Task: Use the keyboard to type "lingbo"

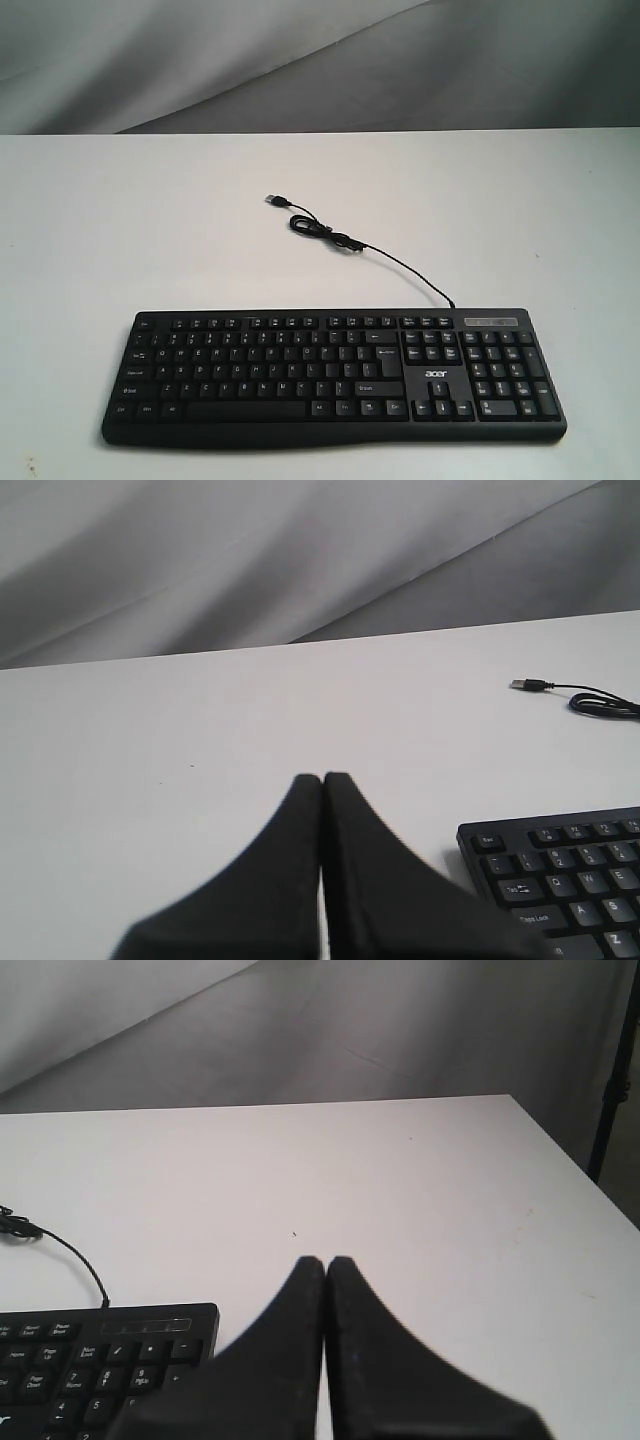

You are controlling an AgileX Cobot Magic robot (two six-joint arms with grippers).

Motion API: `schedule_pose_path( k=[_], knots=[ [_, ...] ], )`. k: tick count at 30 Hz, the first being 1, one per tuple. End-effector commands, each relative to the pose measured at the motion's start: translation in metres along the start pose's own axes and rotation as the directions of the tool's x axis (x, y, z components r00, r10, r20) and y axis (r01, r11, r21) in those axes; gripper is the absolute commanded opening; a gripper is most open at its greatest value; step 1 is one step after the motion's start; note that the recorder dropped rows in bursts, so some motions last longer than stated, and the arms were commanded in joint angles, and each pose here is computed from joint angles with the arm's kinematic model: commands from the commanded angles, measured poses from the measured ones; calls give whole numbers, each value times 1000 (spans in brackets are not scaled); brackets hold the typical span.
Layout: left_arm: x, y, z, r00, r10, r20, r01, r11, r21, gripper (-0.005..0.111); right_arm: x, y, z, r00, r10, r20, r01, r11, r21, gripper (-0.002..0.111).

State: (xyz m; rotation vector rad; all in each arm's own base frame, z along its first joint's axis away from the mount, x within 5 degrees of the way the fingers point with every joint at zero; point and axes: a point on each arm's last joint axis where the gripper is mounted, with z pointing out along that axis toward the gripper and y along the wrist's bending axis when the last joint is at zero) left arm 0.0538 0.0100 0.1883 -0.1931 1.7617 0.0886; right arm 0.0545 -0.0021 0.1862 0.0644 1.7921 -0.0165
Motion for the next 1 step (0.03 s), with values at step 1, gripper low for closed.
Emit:
schedule_pose_path(
  k=[1],
  knots=[
    [1,0,0,1000,-12,3,12,1000,1,1,0,-1,0,1000,-12,8,12,1000,10,0]
  ],
)
